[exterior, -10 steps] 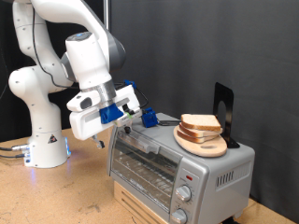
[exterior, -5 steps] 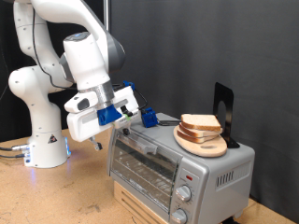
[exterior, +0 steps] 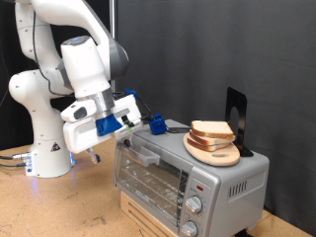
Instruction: Make a piece of toast with the oven
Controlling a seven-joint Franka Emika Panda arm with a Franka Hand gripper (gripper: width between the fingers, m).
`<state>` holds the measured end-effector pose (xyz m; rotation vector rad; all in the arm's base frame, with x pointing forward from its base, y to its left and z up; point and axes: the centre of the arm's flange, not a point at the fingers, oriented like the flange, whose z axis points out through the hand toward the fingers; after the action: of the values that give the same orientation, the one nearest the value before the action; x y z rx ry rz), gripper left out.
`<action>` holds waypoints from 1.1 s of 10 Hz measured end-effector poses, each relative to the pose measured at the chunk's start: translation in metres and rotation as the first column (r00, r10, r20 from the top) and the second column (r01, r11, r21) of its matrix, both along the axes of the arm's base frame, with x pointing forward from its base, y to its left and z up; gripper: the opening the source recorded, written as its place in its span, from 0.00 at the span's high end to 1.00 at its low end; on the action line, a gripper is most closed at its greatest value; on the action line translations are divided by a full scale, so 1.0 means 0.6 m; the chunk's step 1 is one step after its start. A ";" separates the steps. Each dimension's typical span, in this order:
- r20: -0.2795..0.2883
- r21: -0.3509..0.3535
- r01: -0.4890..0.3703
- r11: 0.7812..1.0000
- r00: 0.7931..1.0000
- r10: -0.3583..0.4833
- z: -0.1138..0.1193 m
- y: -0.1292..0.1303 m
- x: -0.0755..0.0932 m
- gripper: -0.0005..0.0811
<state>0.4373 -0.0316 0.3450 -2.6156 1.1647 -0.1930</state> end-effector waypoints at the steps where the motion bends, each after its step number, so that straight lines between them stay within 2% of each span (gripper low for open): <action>1: -0.003 -0.011 0.016 1.000 1.000 -0.016 -0.006 -0.015 0.003 0.16; 5: 0.001 -0.032 0.060 0.998 0.998 -0.060 -0.026 -0.078 0.017 0.16; 8: 0.009 -0.024 0.056 0.998 0.998 -0.056 -0.032 -0.102 0.024 0.16; 11: 0.013 -0.047 0.070 0.996 0.998 -0.069 -0.047 -0.120 0.029 0.16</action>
<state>0.4548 -0.1038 0.3170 -2.6132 1.2631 -0.2523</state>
